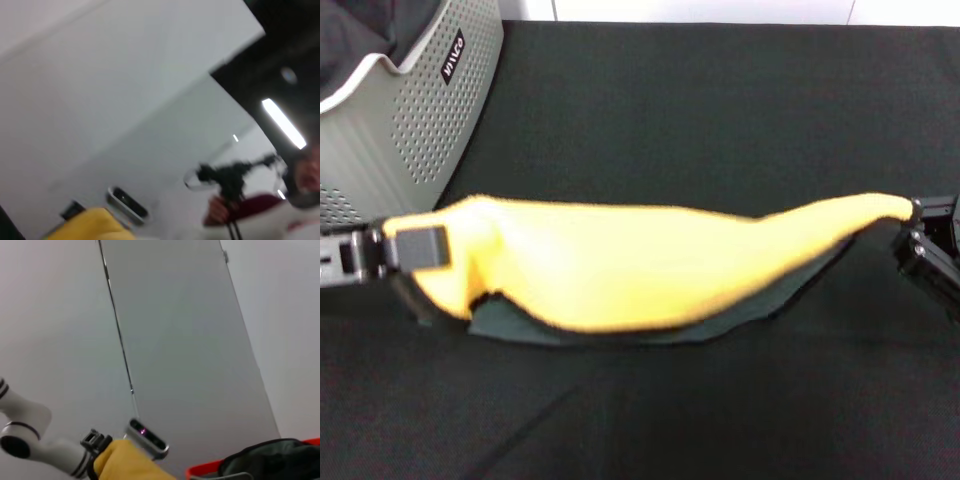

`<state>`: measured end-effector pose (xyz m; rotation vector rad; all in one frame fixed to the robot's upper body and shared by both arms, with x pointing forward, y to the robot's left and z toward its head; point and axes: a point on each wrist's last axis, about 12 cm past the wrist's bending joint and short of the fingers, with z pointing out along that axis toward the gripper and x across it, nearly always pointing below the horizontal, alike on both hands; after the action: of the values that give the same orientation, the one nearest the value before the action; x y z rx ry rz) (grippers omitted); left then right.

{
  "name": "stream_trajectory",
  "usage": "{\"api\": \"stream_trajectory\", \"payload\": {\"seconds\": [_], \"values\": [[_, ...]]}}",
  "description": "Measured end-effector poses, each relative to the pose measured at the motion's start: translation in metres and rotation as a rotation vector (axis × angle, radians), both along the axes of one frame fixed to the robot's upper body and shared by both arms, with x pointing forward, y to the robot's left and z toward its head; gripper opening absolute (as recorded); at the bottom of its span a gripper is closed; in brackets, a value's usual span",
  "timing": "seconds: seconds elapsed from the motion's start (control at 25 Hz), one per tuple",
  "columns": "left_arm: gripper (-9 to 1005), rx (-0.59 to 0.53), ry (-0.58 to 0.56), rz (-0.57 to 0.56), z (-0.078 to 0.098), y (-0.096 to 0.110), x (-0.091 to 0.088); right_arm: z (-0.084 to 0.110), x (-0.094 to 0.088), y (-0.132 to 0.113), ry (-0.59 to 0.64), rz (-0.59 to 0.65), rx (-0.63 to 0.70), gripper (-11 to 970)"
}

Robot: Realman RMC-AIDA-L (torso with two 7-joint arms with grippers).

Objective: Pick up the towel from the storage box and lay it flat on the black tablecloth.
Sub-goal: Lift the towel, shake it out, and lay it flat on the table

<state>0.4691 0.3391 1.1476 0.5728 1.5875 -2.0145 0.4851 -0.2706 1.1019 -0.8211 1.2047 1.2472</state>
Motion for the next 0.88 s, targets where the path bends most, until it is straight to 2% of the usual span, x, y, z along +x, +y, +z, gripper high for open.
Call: {"api": "stream_trajectory", "payload": {"seconds": [0.12,0.28,0.6,0.72,0.88], "values": [[83,0.007,-0.026,-0.067,0.008,-0.007,0.001,0.000,-0.004,0.001,0.008,0.040,-0.007,83],[83,0.010,-0.025,-0.080,0.010,-0.008,0.002,0.000,-0.007,0.002,0.020,0.080,-0.012,84],[83,-0.026,-0.005,-0.053,0.013,-0.010,0.007,0.003,-0.006,-0.011,-0.002,-0.003,0.018,86],[83,-0.036,-0.025,-0.034,0.011,-0.012,0.008,0.015,-0.001,-0.013,-0.054,-0.004,0.056,86],[83,-0.032,-0.071,-0.009,0.004,-0.020,0.007,0.048,0.017,-0.003,-0.167,0.047,0.088,87]]}}
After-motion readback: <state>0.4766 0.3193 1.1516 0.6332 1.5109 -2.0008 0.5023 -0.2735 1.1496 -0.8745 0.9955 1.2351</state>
